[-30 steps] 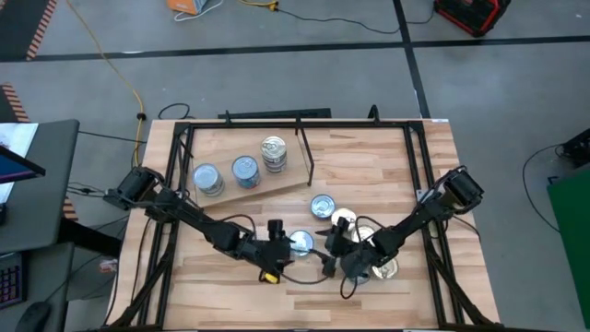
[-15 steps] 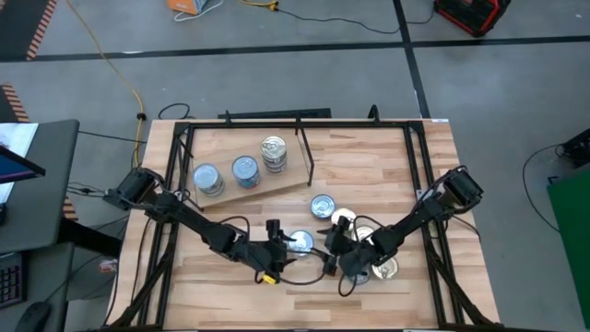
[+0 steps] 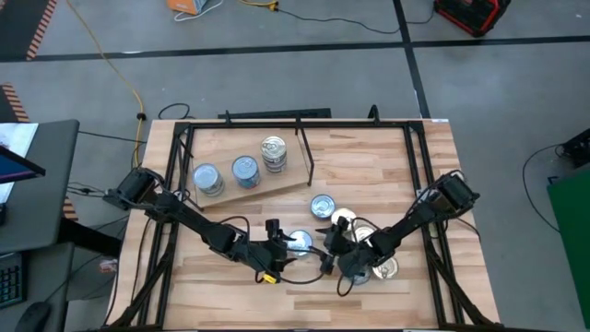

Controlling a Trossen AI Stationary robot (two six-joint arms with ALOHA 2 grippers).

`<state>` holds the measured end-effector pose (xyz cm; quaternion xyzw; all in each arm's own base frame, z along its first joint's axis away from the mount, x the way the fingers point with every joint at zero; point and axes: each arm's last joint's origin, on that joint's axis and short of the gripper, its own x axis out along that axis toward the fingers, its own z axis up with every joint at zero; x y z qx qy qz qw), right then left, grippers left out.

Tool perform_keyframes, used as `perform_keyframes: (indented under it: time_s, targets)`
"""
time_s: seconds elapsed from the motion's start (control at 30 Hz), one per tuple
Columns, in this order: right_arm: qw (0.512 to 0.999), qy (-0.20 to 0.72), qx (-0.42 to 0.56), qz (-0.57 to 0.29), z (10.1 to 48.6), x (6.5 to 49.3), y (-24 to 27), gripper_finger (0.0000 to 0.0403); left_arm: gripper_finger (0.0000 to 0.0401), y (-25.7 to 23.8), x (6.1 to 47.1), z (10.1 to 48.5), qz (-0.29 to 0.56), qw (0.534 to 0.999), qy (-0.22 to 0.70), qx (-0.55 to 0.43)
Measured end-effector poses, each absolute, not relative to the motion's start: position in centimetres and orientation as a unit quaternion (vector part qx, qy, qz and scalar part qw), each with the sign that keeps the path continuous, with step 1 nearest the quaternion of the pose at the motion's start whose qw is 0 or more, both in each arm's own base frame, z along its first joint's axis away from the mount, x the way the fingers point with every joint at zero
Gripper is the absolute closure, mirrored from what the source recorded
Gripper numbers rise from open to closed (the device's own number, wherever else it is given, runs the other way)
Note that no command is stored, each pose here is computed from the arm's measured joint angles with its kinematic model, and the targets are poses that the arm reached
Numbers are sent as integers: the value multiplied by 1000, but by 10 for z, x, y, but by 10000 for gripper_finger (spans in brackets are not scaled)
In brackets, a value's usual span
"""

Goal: Stack canned seafood by type on shelf
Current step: Stack the green tuna can on top of the blue tuna can on the shelf

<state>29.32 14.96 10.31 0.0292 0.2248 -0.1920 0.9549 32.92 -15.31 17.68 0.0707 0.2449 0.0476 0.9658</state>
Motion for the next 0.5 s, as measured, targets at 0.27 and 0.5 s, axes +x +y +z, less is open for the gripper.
perform_keyframes:
  time_s: [0.27,0.5]
  targets:
    - [957,220,29,-187,95,296,154,112,149,-153,329,176,48,965,249,71]
    - [952,239,47,-184,92,293,153,112,149,-154,328,174,36,963,264,43]
